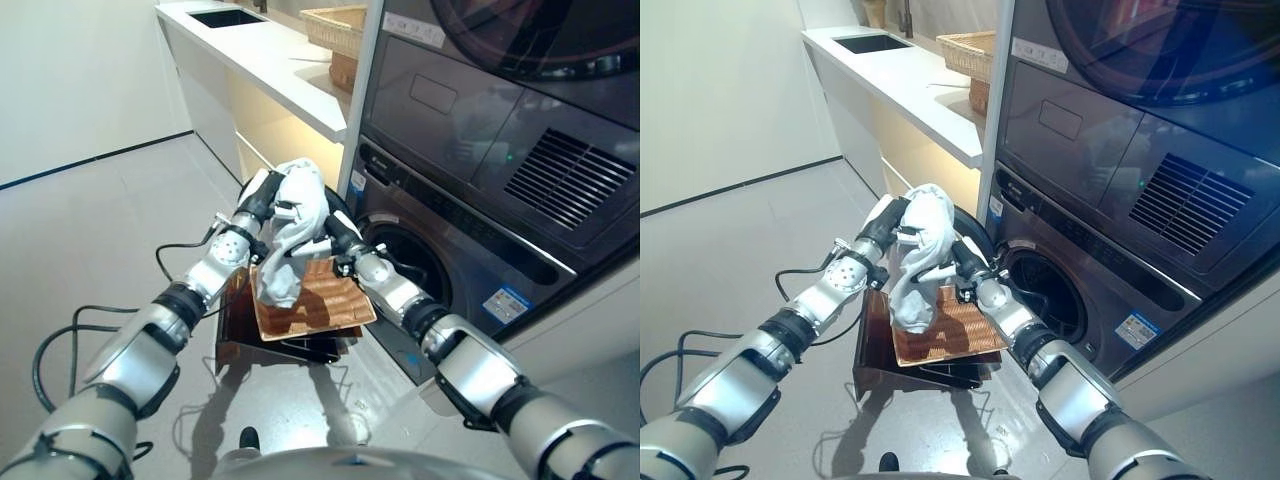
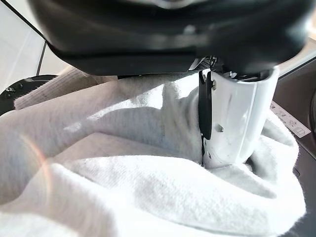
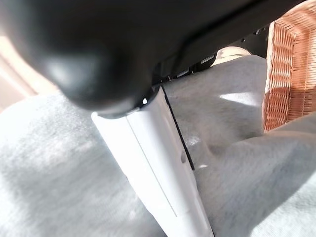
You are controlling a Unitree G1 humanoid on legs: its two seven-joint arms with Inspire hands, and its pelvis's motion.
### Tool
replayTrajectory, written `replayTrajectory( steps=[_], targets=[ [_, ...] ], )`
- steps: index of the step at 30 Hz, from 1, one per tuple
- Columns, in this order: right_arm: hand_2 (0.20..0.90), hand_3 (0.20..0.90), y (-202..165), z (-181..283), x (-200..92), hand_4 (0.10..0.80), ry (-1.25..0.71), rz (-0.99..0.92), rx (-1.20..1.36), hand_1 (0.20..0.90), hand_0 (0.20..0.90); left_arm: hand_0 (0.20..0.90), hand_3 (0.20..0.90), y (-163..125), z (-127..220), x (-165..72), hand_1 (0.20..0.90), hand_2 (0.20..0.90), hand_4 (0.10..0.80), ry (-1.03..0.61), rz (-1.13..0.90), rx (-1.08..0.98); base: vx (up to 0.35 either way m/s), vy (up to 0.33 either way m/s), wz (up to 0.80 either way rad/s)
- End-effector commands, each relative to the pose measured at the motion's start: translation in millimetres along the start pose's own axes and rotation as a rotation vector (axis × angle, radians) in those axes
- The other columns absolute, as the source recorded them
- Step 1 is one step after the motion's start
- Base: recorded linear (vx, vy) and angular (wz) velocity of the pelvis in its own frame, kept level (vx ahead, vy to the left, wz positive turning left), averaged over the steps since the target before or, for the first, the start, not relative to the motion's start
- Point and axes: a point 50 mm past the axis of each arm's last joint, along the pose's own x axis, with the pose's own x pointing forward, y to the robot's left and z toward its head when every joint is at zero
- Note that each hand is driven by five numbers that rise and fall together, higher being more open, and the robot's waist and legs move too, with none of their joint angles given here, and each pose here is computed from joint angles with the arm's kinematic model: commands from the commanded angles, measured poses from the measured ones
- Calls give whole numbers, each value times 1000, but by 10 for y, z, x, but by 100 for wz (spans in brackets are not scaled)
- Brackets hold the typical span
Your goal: Pick up the clothes and place them into the washing machine
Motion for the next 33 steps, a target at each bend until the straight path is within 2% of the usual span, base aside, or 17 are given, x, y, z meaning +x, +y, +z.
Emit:
replayTrajectory(
  steps=[1,9,10,11,12,13,14,33],
  targets=[
    [900,900,128,878,147,800,-280,72,-33,900,900,200,200,-346,1423,138,200,200,300,-554,-155,-128,0,0,0],
    [900,900,72,860,118,800,-296,75,4,900,900,200,200,-442,1422,124,200,200,300,-549,-195,-169,0,0,0],
    [845,845,72,871,114,761,-302,76,11,845,845,200,200,-452,1419,123,200,200,300,-547,-199,-171,0,0,0],
    [746,746,72,871,114,690,-302,76,11,746,746,200,200,-452,1419,123,200,200,300,-547,-199,-171,0,0,0],
    [538,538,72,876,108,541,-308,80,33,538,538,200,200,-470,1400,122,200,200,300,-540,-203,-182,0,0,0],
    [483,483,71,876,107,502,-308,80,33,483,483,200,200,-470,1400,122,200,200,300,-540,-203,-182,0,0,0],
    [200,200,62,883,103,300,-316,74,36,200,200,200,200,-488,1385,117,200,200,300,-536,-208,-190,0,0,0],
    [200,200,-60,775,117,300,-280,-16,-65,200,200,200,200,-524,1381,121,200,200,300,-530,-193,-191,0,0,0]
  ],
)
